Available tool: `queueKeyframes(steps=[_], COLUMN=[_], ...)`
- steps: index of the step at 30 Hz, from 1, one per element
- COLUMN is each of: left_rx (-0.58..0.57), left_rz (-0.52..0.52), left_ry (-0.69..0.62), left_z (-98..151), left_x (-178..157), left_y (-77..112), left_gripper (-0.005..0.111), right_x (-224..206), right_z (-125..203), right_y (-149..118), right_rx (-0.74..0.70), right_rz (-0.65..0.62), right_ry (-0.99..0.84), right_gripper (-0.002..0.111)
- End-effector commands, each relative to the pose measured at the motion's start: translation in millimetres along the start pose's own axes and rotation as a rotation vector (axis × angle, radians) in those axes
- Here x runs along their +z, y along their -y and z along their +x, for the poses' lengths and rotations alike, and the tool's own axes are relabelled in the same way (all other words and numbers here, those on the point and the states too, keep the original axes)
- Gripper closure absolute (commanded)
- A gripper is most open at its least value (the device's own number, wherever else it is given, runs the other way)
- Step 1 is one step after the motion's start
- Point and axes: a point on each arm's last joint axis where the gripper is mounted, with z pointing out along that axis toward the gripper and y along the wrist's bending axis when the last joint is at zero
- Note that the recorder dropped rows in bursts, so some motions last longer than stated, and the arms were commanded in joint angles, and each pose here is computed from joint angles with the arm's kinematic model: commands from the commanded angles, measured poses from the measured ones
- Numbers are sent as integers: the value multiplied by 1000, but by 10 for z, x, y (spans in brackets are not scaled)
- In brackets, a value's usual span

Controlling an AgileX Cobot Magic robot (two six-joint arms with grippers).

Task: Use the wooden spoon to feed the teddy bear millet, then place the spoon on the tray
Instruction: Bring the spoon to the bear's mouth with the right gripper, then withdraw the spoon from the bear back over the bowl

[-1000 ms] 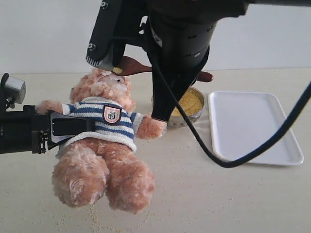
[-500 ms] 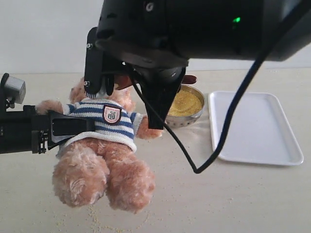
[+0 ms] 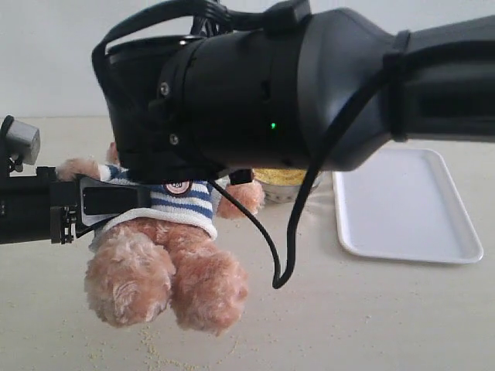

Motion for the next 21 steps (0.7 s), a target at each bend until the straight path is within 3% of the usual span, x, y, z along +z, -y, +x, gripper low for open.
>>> queueKeyframes(steps=[1,13,21], left_rx=[-1,-1,-1], left_rz=[31,32,32], left_ry=[17,18,18], left_z=[-27,-28,-28], left_x=[-6,-6,-6], left_y=[32,34,34], left_gripper=[102,102,102], right_x=[-81,-82,-83], right_z=[-49,26,54], right_y=[23,-95,-191], right_rx=[-4,57,-22], right_rz=[54,-82,-106], right_ry=[16,-60,-96], right_gripper=[108,109,109])
